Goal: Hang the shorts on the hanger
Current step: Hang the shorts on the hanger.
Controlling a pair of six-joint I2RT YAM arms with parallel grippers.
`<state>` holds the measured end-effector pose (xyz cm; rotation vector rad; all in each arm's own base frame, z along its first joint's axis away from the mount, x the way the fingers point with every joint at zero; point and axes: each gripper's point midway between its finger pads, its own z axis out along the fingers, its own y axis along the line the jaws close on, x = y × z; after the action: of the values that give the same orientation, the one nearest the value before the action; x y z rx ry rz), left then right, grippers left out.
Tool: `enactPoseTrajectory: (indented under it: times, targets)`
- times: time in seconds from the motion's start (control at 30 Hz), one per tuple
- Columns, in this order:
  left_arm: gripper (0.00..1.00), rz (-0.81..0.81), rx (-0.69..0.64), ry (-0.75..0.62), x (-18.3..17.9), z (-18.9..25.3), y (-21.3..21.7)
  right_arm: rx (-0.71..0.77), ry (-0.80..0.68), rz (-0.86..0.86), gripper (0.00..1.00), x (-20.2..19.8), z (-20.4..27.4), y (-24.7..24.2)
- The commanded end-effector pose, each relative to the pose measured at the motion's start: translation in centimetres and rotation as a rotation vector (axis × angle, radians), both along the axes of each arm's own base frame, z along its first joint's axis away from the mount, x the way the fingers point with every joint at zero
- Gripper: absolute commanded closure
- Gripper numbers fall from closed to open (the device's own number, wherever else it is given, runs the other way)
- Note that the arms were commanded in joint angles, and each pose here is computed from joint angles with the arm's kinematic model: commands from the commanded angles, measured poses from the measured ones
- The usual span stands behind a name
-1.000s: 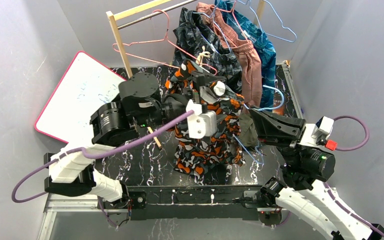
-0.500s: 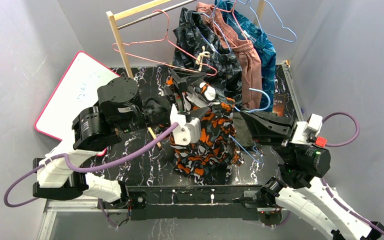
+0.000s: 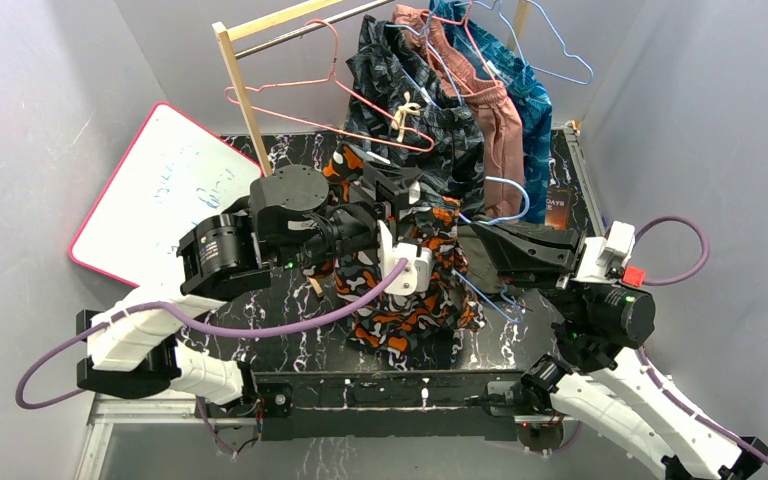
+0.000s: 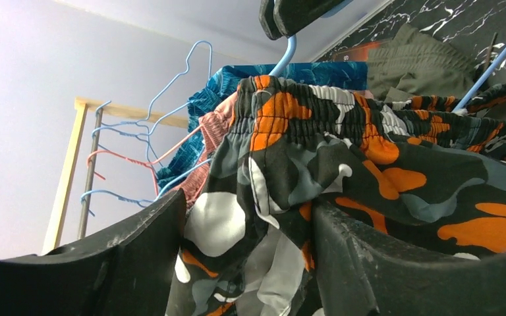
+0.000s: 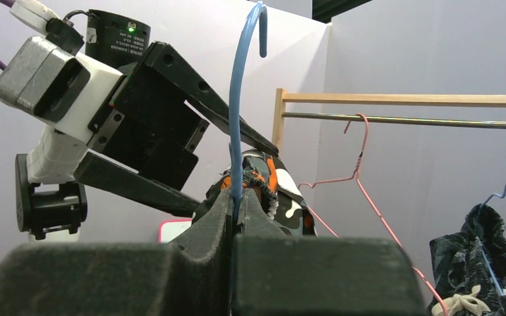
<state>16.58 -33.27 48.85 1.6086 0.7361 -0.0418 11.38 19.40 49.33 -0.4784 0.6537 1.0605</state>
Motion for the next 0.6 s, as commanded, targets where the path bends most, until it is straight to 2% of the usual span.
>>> enactPoseTrajectory:
  times: [0.0,0.07,0.1,0.3,0.37,0.57]
  targets:
    - [0.44,0.016,-0.028,-0.05,0.3,1.4,0.1,0.103,-0.111,0.032,1.0,-2.5,4.0,-1.9]
    - [0.6,0.021,-0.022,-0.054,0.5,1.1,-0.1,0.095,-0.12,0.042,1.0,-2.7,4.1,-1.6]
    - [0.63,0.023,-0.021,-0.053,0.6,1.0,-0.1,0.085,-0.125,0.051,1.0,-2.8,4.0,-1.4]
    - [0.68,0.006,-0.03,0.001,0.0,0.5,-0.1,-0.011,-0.173,0.04,1.0,-2.9,3.9,-0.3]
    - [0.66,-0.005,-0.035,0.04,-0.4,0.2,0.0,-0.04,-0.193,0.019,1.0,-2.8,3.8,-0.2]
    - [0.47,-0.025,-0.026,0.16,-1.7,-1.5,0.5,-0.114,-0.253,-0.009,1.0,-3.0,3.7,0.3]
